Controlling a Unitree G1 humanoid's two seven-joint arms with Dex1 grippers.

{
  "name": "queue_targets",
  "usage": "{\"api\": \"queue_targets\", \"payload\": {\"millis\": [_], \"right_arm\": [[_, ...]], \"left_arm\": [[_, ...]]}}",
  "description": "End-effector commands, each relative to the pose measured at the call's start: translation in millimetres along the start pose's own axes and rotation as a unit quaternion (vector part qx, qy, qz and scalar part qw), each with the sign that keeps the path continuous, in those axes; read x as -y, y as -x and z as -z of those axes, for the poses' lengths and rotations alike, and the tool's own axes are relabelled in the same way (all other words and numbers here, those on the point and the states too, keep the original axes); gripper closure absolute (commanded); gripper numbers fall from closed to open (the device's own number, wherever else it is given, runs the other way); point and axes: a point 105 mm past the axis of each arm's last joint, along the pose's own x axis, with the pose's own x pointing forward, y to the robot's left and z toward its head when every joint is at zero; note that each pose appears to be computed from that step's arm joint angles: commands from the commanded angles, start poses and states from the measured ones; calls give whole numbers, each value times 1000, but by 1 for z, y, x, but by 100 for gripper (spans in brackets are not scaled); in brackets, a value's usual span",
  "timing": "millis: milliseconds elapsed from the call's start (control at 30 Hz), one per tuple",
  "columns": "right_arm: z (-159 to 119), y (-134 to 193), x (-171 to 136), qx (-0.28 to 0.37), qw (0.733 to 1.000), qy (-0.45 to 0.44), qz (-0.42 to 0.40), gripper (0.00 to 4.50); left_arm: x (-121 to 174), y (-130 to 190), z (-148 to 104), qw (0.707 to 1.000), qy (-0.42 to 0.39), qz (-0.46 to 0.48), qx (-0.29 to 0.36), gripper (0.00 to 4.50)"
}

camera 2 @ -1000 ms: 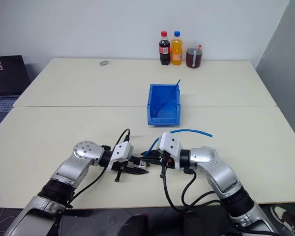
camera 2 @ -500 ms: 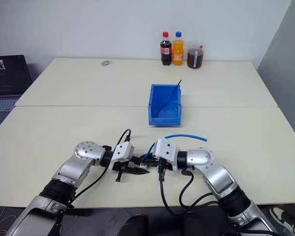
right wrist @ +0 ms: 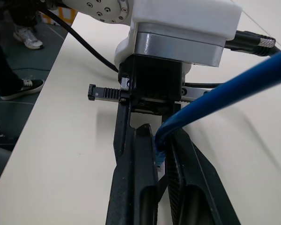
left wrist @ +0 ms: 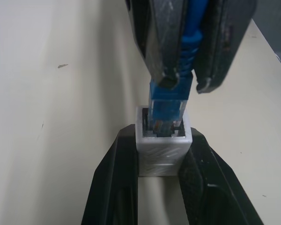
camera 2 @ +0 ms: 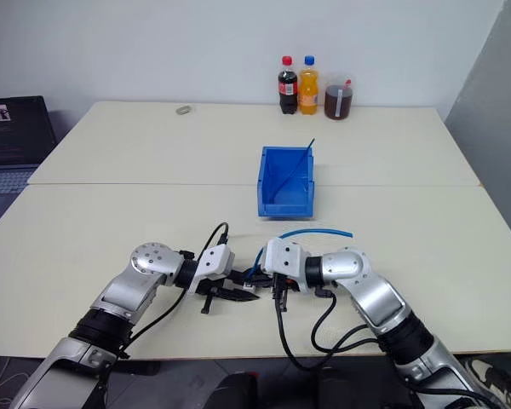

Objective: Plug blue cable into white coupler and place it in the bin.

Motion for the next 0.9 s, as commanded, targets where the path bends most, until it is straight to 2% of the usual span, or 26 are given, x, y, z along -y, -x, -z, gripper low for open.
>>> {"api": "queue_targets", "payload": {"millis": [33,367,567,633,733,900], "right_arm": [[20,-8,-14,-53,997,-31,-41,450],[32,-19,-21,-103,991,-42,-68,450],[21,-8,-6,-72,997,-32,-21,450],[15,0,1,-60,998,-24,4,450],[9,9,5,-48,998,-20,23,450],[-10,22,11,-14,998,-24,48,450]], "left_arm": [[0,-1,0,1000,-5,-7,-9,370],[3,-2,2,1000,-1,-9,-8,370],[4,0,8,999,7,-30,-10,370],[6,3,10,999,7,-33,-12,298],[7,5,10,999,17,-40,-5,259],[10,13,7,998,30,-51,6,146]]}}
